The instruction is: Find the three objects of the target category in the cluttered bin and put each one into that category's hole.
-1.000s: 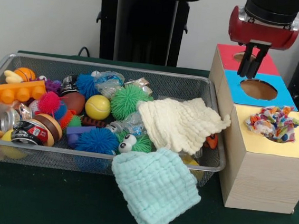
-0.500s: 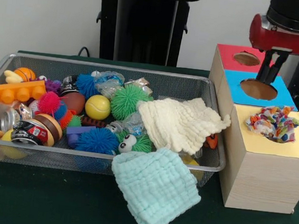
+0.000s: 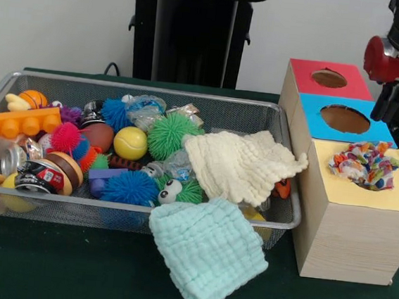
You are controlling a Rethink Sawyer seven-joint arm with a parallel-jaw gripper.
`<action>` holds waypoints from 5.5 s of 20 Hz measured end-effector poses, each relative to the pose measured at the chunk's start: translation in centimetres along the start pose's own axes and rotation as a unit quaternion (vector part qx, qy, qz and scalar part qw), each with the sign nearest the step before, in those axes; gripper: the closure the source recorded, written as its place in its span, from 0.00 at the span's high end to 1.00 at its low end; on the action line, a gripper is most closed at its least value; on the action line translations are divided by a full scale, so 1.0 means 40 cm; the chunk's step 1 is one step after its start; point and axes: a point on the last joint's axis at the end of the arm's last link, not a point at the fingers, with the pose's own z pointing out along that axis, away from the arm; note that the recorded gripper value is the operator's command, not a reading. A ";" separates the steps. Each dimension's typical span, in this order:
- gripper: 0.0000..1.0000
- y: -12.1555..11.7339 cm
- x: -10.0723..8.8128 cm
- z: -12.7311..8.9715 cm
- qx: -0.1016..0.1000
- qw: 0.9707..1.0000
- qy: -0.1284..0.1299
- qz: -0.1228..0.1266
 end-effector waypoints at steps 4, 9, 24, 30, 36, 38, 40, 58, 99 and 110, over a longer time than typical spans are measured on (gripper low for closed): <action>0.00 0.008 0.005 0.017 0.000 1.000 0.005 -0.002; 0.00 -0.001 0.004 0.025 -0.001 1.000 0.008 0.001; 0.00 -0.065 -0.042 0.004 -0.004 1.000 -0.006 0.021; 0.00 -0.064 -0.055 0.003 -0.004 1.000 -0.010 0.022; 0.00 -0.045 -0.059 0.033 -0.007 1.000 -0.018 0.017; 0.00 -0.039 -0.061 0.044 -0.009 1.000 -0.024 0.016; 0.00 -0.030 -0.065 0.060 -0.011 0.999 -0.032 0.014; 0.00 -0.021 -0.075 0.091 -0.018 0.998 -0.067 0.011; 0.00 -0.042 -0.111 0.107 -0.020 0.988 -0.150 0.014; 0.00 -0.043 -0.105 0.105 -0.019 0.989 -0.148 0.013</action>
